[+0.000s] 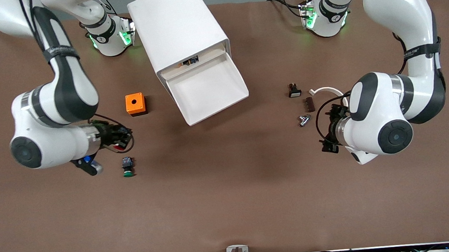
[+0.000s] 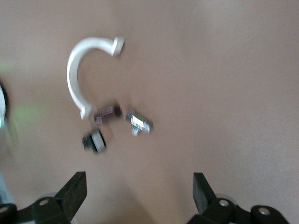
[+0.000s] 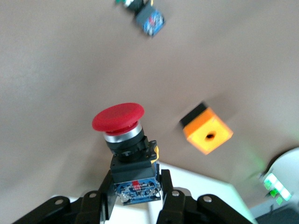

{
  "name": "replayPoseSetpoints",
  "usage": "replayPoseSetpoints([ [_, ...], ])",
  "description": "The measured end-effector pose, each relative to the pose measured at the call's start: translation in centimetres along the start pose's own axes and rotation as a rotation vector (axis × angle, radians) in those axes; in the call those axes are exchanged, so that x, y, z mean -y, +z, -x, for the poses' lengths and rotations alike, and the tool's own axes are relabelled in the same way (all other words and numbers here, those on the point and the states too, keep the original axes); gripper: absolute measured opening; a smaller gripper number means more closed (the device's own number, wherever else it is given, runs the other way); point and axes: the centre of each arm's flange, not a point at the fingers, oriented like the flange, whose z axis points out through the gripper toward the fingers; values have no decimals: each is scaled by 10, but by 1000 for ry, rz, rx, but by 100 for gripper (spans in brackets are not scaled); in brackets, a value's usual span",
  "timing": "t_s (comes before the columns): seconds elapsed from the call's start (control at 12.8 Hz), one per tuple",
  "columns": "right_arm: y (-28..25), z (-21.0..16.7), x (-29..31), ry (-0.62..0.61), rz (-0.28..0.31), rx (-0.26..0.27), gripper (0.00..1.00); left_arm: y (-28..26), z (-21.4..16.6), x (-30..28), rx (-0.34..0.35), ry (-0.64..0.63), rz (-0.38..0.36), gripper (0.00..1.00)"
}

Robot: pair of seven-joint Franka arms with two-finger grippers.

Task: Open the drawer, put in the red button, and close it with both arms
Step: 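Carry the red button into the open drawer with the right gripper, then release the red button in the drawer and lift the right gripper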

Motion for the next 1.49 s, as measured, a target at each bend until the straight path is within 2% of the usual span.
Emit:
replayPoseSetpoints([
  [0.23, 20, 87, 48, 142, 2, -12, 42, -24, 12, 9, -55, 241, 39, 100],
  [0.47, 45, 158, 78, 269, -60, -58, 42, -28, 24, 4, -74, 464, 78, 100],
  [0.63, 68, 194, 90, 327, -103, -81, 42, -25, 44, -2, -76, 559, 106, 100],
  [0.78, 87, 217, 99, 372, -149, -95, 42, -18, 74, -12, -78, 650, 149, 100],
  [1.09, 136, 244, 110, 429, -228, -116, 42, 8, 128, -25, -73, 779, 167, 100],
  [1.33, 141, 247, 112, 444, -246, -118, 42, 27, 163, -27, -75, 829, 143, 100],
  [1.49, 138, 244, 112, 450, -261, -120, 46, 40, 181, -33, -75, 852, 143, 100],
])
